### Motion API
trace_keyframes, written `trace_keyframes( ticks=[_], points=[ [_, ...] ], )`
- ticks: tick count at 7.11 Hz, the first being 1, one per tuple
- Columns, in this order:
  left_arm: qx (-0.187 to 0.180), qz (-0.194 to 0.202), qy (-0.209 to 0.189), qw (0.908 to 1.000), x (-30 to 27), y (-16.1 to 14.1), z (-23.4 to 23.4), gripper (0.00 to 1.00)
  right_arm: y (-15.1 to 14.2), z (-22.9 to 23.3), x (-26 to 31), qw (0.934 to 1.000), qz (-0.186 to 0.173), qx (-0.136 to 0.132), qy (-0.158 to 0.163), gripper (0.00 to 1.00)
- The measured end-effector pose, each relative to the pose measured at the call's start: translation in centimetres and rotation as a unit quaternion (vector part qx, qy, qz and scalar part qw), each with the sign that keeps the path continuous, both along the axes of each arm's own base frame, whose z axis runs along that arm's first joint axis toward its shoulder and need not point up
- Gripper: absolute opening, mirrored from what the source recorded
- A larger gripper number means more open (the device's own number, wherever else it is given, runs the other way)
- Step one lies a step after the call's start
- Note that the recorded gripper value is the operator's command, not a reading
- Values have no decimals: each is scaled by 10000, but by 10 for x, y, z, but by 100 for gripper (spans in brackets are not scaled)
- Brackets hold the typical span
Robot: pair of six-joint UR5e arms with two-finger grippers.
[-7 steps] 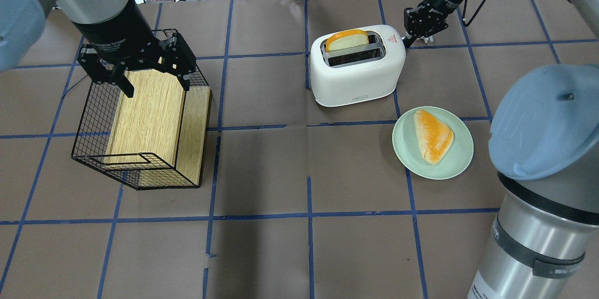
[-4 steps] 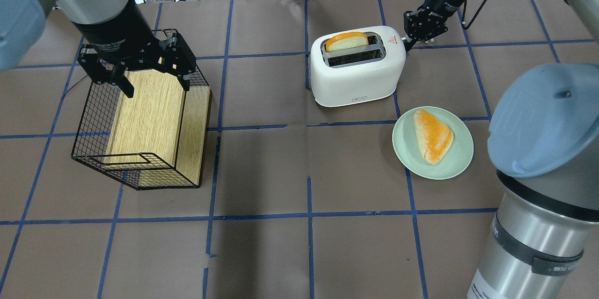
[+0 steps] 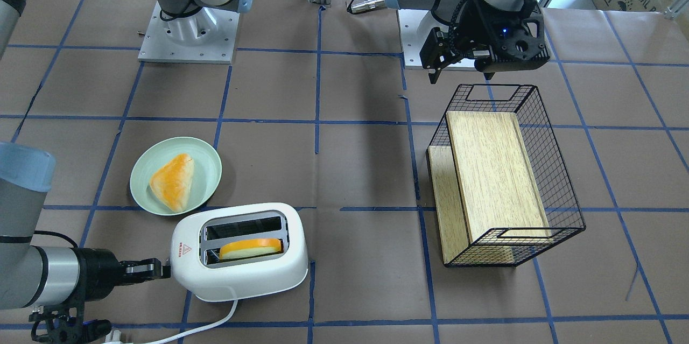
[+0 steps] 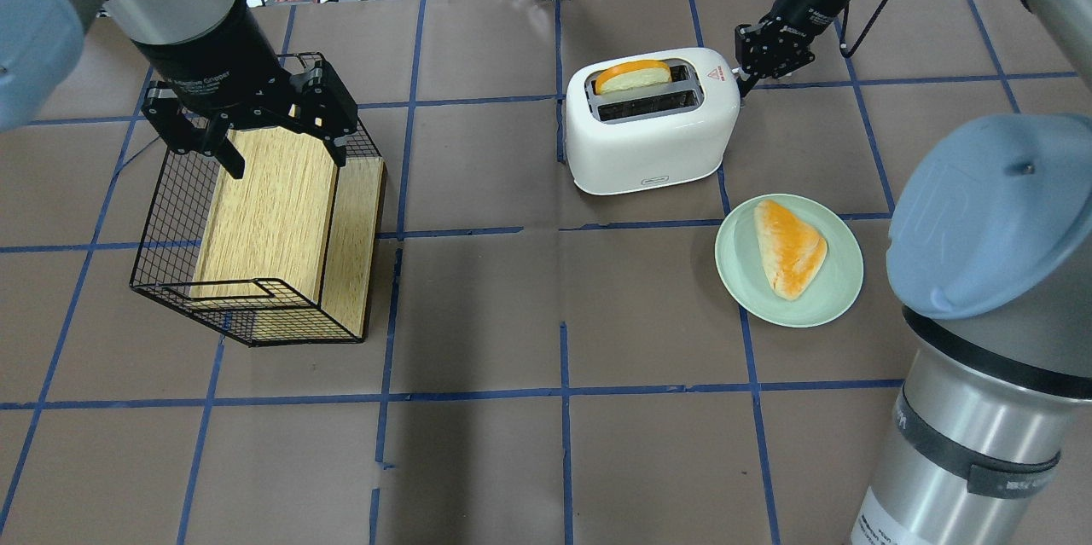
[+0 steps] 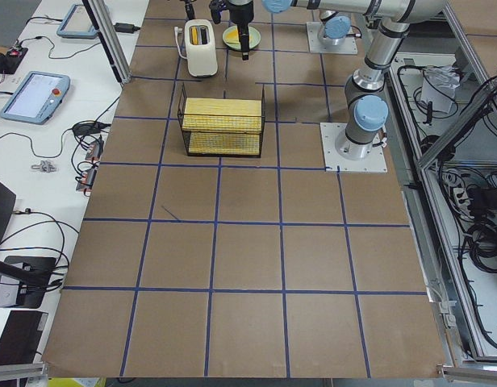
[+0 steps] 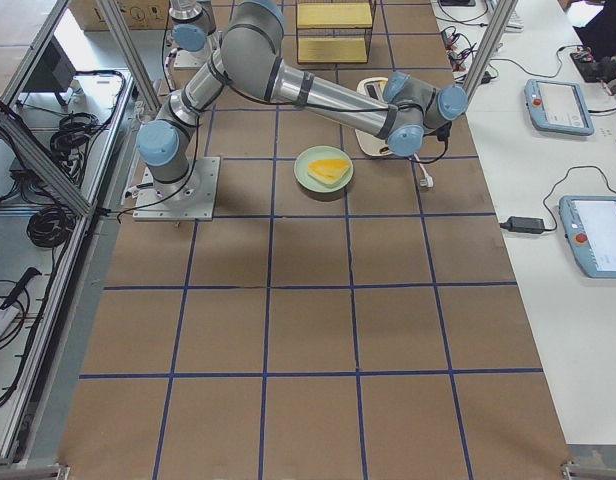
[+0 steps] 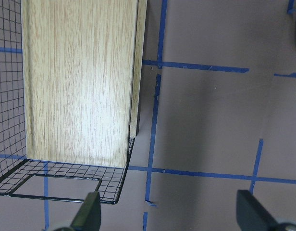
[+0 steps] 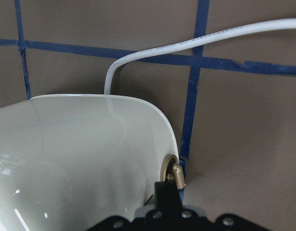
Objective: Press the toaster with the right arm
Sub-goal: 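Press the toaster lever down with the right gripper, then lift the right gripper up and away from the toaster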
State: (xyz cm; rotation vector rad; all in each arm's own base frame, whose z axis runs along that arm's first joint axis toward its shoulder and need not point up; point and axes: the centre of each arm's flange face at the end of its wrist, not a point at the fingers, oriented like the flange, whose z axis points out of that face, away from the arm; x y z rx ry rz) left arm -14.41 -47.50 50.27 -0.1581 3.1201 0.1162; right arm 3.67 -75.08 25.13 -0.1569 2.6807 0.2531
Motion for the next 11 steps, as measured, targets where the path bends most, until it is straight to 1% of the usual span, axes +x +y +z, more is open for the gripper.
trace_keyframes(
  ticks=[3,5,6,7,8,9,10,11],
  points=[
    [-7,0,0,10000,0,0,0,100,-2,-6,0,10000,1,34,2,4],
    [-8,0,0,10000,0,0,1,100,-3,2,0,10000,-27,-27,40,8],
    [-4,0,0,10000,0,0,0,100,-7,18,-1,9998,-33,-143,158,15],
    [-3,0,0,10000,0,0,0,100,-12,43,-3,9987,-4,-327,391,83],
    [-3,0,0,10000,0,0,0,100,-15,71,0,9958,93,-517,744,100],
    [-3,0,0,10000,0,0,0,100,-14,96,12,9892,298,-676,1263,100],
    [-5,0,0,10000,0,0,0,100,-10,120,26,9795,509,-808,1773,100],
    [-5,0,0,10000,0,0,0,100,-7,135,34,9731,607,-911,2028,100]
  ],
)
